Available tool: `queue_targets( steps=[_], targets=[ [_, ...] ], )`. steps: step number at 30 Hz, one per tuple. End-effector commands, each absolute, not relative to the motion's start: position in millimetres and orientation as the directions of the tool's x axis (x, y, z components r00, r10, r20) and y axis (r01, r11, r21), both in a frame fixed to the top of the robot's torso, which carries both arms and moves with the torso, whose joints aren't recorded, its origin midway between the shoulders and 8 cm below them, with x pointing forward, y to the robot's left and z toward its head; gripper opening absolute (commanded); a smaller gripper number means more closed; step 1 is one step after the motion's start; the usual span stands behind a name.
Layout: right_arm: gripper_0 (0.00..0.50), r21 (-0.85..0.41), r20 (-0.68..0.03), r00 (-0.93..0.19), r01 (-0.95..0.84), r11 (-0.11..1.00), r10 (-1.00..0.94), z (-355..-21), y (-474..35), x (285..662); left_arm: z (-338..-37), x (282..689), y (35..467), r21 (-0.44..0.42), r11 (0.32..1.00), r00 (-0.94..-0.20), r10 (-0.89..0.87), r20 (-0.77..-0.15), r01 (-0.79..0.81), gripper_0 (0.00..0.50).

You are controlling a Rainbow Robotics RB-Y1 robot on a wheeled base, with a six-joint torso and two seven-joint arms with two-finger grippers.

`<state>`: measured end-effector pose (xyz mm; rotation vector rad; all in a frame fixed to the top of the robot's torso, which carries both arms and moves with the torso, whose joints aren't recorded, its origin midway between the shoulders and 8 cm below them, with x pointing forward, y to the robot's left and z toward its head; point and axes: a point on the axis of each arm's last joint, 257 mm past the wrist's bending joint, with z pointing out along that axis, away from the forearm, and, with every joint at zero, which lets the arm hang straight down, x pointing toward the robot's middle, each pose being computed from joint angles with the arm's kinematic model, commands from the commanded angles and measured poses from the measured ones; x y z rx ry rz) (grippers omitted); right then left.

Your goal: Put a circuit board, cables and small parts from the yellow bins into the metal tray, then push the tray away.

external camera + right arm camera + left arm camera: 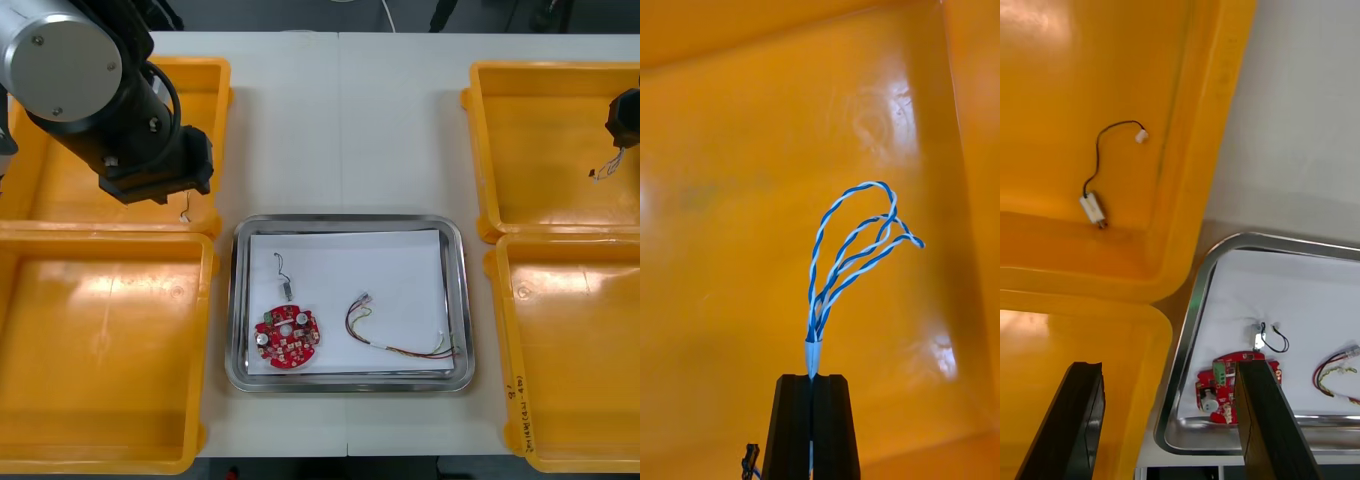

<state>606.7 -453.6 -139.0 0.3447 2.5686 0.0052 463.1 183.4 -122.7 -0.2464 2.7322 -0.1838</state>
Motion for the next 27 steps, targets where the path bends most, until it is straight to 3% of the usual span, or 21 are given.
queue_targets(
  steps=[1, 14, 27],
  targets=[
    [0.000, 0.074, -0.557, -0.787, 0.270, 0.960, 0.265, -79.6, -468.3, 600.6, -84.6, 482.3, 210.4, -0.104, 0.994, -0.891, -0.077, -0.447, -0.034, 0.500],
    [0.000, -0.004, -0.468, -0.851, 0.270, 0.963, 0.237, -34.7, -458.2, 535.0, -90.7, 511.3, 247.3, -0.020, 1.000, -0.882, 0.001, -0.470, 0.012, 0.500],
    [0.000, -0.025, -0.640, -0.766, 0.094, 0.995, 0.057, 11.8, -380.9, 555.3, -96.9, 544.9, 254.0, -0.053, 0.998, -0.852, -0.011, -0.523, 0.020, 0.500]
  ],
)
